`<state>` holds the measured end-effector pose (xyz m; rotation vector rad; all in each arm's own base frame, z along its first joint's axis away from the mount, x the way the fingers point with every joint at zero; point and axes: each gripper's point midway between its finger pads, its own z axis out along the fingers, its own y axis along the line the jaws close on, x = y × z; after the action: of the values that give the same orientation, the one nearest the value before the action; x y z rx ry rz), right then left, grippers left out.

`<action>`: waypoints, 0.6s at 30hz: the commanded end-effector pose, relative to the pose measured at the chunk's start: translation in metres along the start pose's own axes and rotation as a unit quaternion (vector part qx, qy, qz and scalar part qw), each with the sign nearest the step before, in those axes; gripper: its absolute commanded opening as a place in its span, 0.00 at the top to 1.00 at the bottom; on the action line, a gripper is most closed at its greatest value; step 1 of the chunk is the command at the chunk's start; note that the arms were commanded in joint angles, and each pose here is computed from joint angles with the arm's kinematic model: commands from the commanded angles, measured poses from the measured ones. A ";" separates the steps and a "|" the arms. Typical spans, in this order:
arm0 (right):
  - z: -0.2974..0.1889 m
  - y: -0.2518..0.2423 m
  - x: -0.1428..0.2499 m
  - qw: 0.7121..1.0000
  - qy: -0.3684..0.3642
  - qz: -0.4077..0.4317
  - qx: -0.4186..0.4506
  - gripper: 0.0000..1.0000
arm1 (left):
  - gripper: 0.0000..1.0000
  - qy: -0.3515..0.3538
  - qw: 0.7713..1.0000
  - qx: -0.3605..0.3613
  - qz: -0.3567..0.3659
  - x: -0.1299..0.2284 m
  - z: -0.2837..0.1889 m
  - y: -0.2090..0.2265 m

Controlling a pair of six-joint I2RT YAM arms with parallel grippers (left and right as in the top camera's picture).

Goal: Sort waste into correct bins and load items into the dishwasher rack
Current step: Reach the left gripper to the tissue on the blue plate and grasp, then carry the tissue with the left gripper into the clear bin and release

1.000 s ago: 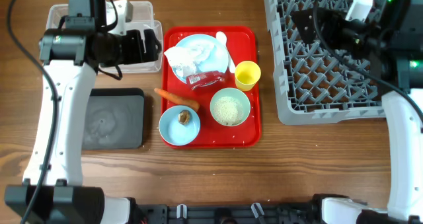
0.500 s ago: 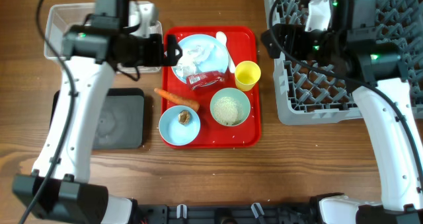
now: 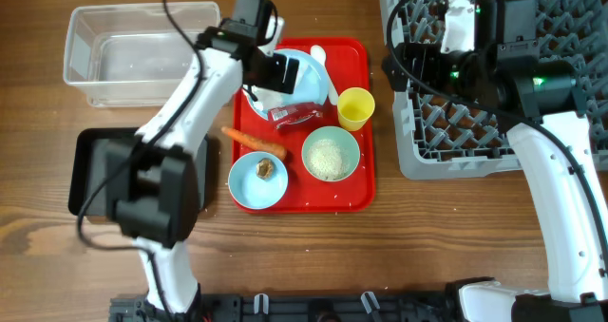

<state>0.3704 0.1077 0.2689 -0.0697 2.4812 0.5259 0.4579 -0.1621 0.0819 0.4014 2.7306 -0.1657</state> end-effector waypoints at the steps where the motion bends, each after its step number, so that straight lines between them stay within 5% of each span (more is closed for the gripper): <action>1: -0.002 -0.004 -0.005 1.000 -0.003 -0.007 0.011 0.00 | 0.00 0.033 0.998 -0.007 0.051 0.013 0.030 0.001; 9: -0.002 -0.004 -0.004 1.000 -0.002 -0.007 0.011 0.00 | 0.01 0.067 0.995 0.034 0.063 0.031 0.059 -0.010; 12: -0.002 -0.004 -0.004 1.000 -0.002 -0.006 0.011 0.00 | 0.13 0.075 0.995 0.035 0.062 0.035 0.066 -0.010; 18: -0.002 -0.004 -0.003 1.000 0.000 -0.006 0.012 0.00 | 0.58 0.091 0.993 0.036 0.061 0.044 0.081 -0.009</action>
<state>0.3675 0.1073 0.2665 -0.0715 2.4963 0.5239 0.4488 -0.1666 0.0102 0.5895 2.8407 -0.1768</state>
